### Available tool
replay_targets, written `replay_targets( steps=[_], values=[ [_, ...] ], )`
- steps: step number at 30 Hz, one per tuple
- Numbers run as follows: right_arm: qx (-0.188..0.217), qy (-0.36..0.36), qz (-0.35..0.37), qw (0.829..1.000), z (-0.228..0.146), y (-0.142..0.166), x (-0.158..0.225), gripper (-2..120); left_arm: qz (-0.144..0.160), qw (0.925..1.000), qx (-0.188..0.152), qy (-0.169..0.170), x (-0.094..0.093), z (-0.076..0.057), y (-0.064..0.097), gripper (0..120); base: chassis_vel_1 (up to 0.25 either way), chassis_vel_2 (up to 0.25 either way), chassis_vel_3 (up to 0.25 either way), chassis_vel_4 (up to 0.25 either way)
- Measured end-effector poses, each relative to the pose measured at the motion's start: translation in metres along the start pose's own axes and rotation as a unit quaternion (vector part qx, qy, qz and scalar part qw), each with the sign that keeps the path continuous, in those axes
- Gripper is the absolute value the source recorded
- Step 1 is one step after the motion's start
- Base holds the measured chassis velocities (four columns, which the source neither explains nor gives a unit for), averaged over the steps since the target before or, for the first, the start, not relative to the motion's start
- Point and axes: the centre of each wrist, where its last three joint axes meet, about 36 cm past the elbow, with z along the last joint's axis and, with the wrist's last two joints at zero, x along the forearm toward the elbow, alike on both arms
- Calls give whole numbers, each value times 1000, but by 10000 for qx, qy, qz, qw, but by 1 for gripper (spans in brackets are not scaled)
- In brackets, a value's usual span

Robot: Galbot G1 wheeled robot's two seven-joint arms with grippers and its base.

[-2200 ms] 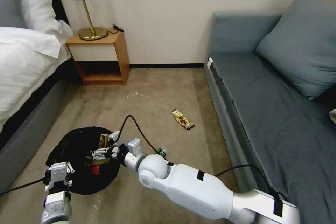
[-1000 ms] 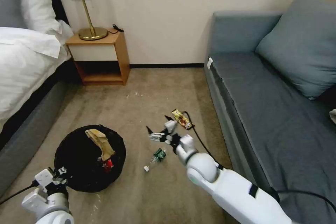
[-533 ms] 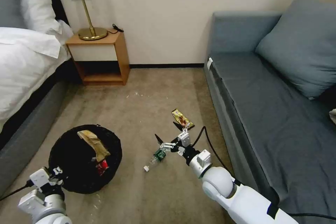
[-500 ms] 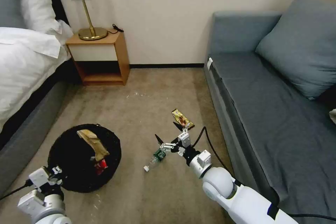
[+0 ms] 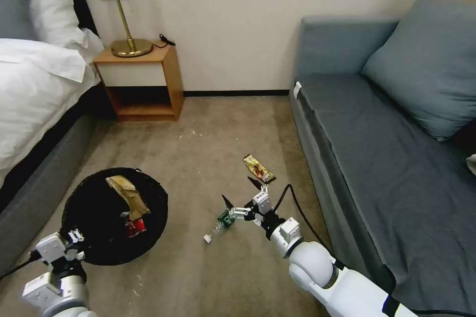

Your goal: Pick up the trash bin, then pick up the garbage on the floor and place it into the trash bin.

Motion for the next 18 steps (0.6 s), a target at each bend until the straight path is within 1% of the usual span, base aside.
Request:
replay_targets(
  steps=[5, 9, 13, 18],
  values=[
    [-18, 76, -26, 10000, 6, 2, 0, 100, -47, 9999, -129, 45, -1, 1, 3, 4, 0, 0, 0, 0],
    [-29, 140, -48, 9999, 11, 4, 0, 100, -53, 9998, -176, 71, -2, 2, 3, 4, -65, 45, 46, -62],
    [-28, 166, -79, 9998, 15, 4, -2, 100, -45, 9997, -202, 89, -3, 2, 3, 4, -124, 117, 96, -111],
    [-5, 150, -132, 9998, 17, 2, -6, 100, -20, 9997, -206, 115, -4, 2, 2, 4, -206, 221, 211, -187]
  ],
)
